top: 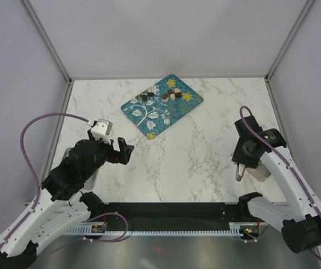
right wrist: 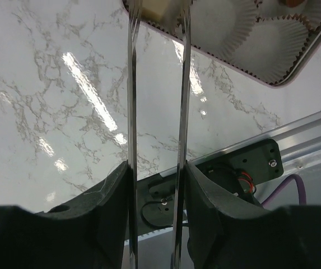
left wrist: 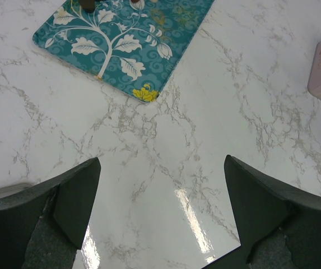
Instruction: Pack the chocolate
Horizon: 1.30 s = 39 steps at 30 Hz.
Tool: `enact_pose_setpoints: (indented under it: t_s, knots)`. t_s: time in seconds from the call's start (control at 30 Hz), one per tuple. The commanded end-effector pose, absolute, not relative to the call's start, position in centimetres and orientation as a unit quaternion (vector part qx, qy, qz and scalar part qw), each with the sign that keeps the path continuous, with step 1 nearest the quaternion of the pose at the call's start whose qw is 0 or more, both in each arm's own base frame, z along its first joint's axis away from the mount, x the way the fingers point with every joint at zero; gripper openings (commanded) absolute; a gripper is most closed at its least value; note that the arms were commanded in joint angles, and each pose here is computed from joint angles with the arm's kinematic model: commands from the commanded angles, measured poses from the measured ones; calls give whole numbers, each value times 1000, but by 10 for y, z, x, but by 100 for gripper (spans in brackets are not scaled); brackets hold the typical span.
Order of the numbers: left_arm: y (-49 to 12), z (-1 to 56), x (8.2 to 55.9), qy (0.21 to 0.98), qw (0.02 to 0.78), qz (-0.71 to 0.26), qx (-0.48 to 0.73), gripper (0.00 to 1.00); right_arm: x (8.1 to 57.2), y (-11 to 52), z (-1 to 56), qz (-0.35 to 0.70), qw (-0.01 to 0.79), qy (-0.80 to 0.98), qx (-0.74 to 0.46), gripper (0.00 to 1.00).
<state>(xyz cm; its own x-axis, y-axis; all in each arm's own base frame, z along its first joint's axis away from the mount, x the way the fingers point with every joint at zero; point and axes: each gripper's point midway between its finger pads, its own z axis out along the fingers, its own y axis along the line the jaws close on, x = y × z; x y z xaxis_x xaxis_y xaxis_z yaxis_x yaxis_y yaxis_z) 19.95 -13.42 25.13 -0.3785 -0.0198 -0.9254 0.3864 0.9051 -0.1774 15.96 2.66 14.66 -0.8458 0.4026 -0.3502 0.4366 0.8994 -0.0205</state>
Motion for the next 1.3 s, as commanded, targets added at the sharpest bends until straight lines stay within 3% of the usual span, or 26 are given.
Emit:
enact_pose_setpoints:
  t_s: [0.0,0.2,0.37,0.63,0.8,1.27]
  knots:
    - [-134,255,201,805,552,-185,113,100,179,24,181,-47,216,952,211,48]
    - [-133,256,202,805,555,-181,110,100,220,33,223,-33,262,948,177,47]
    - [-131,257,202,804,557,-178,106,100,291,81,243,66,317,942,92,47]
    - [-129,256,203,805,557,-174,104,100,397,149,222,66,360,930,-26,49]
    - [-123,260,205,801,568,-165,93,100,444,223,205,86,379,913,-122,49]
    - [-121,260,206,801,570,-159,88,100,483,294,128,115,350,927,-65,52]
